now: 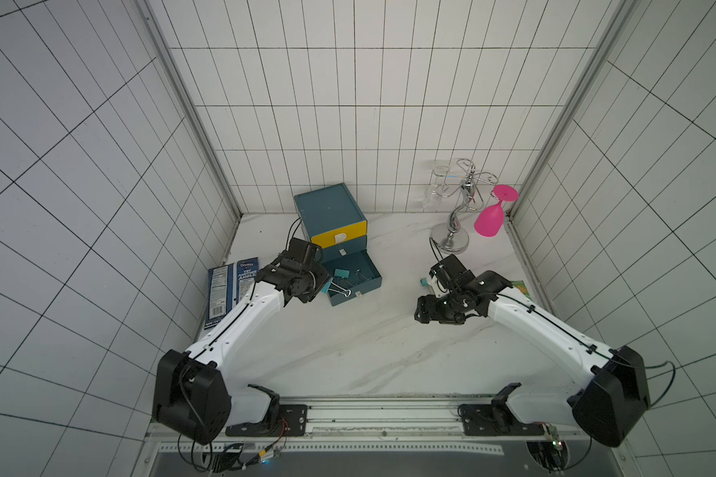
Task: Put the binder clips in the drawer according to color
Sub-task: Place the binder clip in the drawer.
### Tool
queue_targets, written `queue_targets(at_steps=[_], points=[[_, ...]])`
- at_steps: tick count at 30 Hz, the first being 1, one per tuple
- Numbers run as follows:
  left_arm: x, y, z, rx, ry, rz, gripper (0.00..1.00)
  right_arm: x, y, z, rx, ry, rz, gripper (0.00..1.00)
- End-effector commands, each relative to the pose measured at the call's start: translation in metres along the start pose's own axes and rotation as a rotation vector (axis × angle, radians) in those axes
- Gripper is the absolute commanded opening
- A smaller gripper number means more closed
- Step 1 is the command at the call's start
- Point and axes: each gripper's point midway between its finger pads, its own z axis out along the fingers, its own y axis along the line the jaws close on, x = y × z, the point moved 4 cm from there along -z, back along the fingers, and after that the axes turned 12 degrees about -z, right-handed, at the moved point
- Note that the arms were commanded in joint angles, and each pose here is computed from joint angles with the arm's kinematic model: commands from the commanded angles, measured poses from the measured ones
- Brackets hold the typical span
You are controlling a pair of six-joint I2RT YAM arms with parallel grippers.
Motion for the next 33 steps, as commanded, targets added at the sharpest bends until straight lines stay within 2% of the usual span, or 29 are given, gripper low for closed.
queue_targets(at_steps=[1, 17, 23, 29, 33], points=[[-0.012, -0.027, 0.0, 0.102, -0.059, -0.045, 0.46, 0.001, -0.005, -0.012, 0.007, -0.013, 0.019, 0.76], [-0.031, -0.045, 0.029, 0.19, -0.141, -0.207, 0.46, 0.006, -0.021, -0.014, 0.02, -0.02, 0.074, 0.77], [-0.029, -0.048, 0.043, 0.196, -0.115, -0.239, 0.46, 0.005, -0.024, -0.016, 0.026, -0.025, 0.081, 0.77], [-0.017, -0.05, 0.051, 0.197, -0.078, -0.229, 0.56, 0.007, -0.027, -0.016, 0.029, -0.02, 0.09, 0.77], [-0.01, -0.049, 0.052, 0.192, -0.063, -0.219, 0.66, 0.005, -0.029, -0.017, 0.031, -0.024, 0.098, 0.79]])
